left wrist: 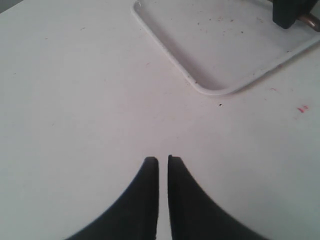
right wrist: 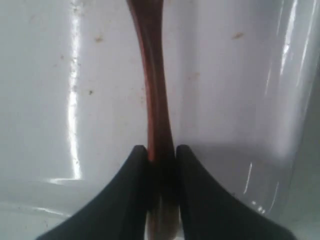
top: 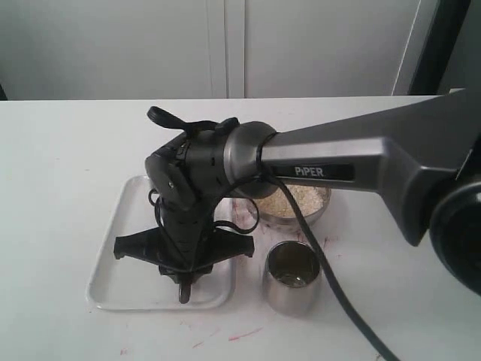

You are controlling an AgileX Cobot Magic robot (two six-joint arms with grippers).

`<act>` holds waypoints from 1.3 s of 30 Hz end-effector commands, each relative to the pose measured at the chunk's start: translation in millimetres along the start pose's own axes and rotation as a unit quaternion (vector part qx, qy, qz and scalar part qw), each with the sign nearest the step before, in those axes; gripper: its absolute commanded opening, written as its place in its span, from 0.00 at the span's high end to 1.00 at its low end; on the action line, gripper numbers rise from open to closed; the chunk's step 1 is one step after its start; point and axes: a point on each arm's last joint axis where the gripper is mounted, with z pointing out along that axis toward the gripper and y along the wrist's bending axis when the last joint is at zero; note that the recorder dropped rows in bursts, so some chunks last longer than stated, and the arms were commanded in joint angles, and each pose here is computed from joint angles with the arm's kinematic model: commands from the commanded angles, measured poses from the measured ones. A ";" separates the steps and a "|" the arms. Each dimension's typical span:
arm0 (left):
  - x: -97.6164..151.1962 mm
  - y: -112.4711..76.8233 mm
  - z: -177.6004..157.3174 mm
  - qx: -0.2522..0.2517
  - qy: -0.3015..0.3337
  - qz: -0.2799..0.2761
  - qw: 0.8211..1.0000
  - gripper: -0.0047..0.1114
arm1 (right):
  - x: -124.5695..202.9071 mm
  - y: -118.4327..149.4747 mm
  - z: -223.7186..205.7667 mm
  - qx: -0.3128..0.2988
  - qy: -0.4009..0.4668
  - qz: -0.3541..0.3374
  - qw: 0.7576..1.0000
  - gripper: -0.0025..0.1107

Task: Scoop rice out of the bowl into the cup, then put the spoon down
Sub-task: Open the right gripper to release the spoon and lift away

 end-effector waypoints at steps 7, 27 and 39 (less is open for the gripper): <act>5.6 -1.5 0.8 0.006 0.019 -0.003 1.000 0.84 | 1.6 -1.2 5.7 0.002 0.019 -0.027 0.999 0.88; 5.6 -1.5 0.8 0.006 0.019 -0.003 1.000 0.84 | -5.3 4.5 -12.0 -0.033 -0.022 -0.030 0.999 0.55; 5.6 -1.5 0.8 0.006 0.019 -0.003 1.000 0.84 | -7.9 5.8 -62.1 -0.068 -0.060 -0.036 0.995 0.57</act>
